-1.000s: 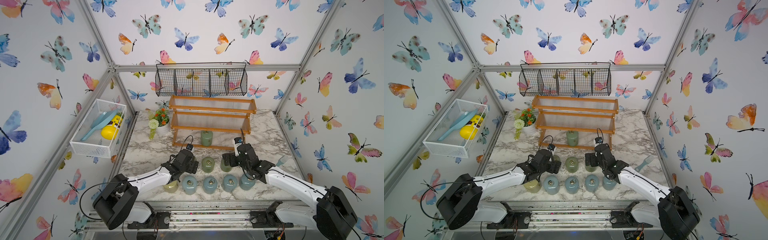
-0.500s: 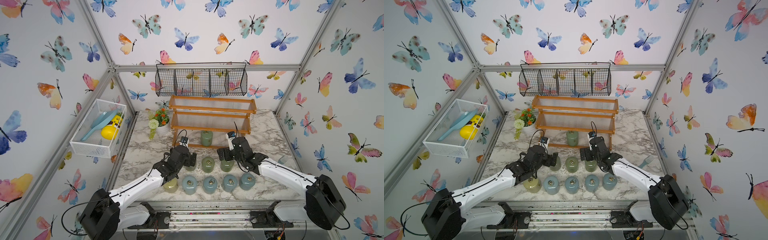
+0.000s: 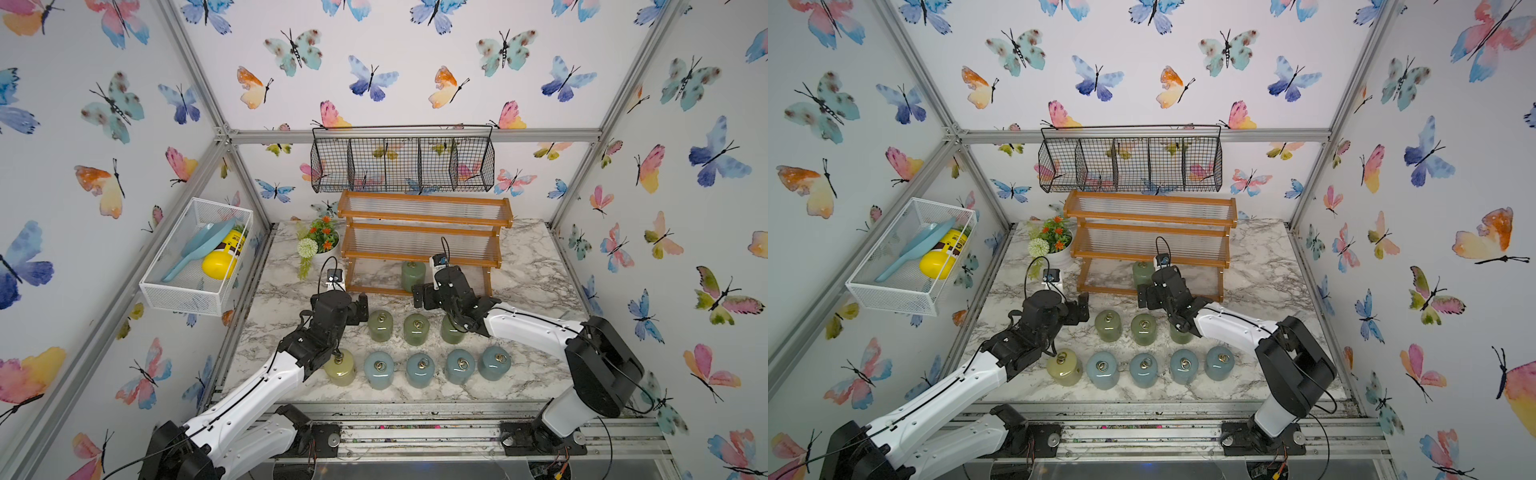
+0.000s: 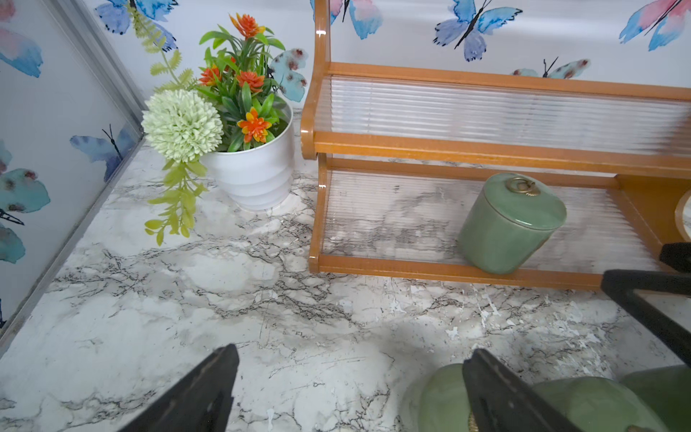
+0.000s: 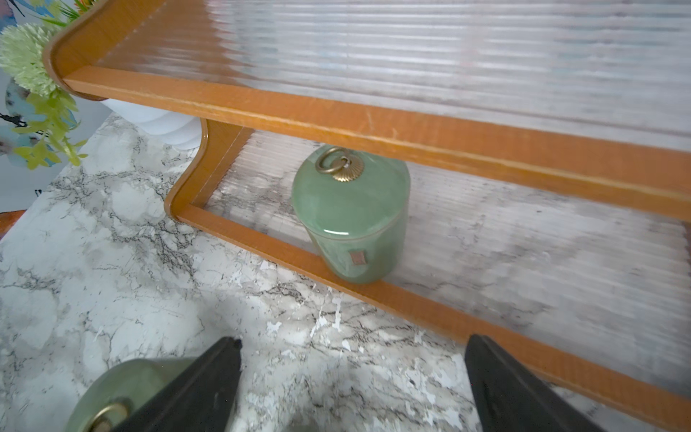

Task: Remove the tea canisters from the shelf
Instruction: Place the tea canister at the center of the board, then pick up the tea canister from the shelf.

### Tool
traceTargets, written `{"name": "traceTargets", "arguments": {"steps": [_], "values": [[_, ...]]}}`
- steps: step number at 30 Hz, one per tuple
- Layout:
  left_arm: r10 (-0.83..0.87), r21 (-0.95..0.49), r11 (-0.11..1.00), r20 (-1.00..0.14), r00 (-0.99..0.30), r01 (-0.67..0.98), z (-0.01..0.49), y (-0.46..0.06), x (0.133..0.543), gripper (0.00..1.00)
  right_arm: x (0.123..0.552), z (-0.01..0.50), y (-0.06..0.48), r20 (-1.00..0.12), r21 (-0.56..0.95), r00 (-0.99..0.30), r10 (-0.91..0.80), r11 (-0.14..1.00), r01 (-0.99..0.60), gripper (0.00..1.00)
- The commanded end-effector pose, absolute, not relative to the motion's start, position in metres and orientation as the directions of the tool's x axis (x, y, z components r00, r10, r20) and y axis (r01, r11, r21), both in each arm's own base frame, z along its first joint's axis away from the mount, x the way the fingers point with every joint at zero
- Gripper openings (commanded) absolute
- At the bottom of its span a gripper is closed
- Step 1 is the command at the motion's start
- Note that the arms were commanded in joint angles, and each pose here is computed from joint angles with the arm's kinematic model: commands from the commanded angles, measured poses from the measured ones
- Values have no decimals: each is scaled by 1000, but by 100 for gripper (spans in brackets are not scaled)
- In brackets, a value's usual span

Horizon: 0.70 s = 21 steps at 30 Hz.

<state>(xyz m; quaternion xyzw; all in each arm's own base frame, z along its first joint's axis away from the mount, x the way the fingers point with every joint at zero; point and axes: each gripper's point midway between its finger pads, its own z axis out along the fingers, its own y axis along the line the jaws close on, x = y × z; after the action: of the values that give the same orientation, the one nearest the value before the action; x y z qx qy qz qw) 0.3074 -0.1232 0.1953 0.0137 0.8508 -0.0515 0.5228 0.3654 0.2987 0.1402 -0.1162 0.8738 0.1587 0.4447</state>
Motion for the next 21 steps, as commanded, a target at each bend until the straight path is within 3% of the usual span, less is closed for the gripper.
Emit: {"name": "traceTargets", "arguments": {"steps": [1,21], "values": [[-23,-76,993,-884,-466,96,193,-122,304,98,380,145,306,-837,172,-546,-22,938,-302,100],[-27,-75,995,-851,-524,70,169,-115,303,99,417,127,330,-861,138,-509,-21,952,-273,100]]}}
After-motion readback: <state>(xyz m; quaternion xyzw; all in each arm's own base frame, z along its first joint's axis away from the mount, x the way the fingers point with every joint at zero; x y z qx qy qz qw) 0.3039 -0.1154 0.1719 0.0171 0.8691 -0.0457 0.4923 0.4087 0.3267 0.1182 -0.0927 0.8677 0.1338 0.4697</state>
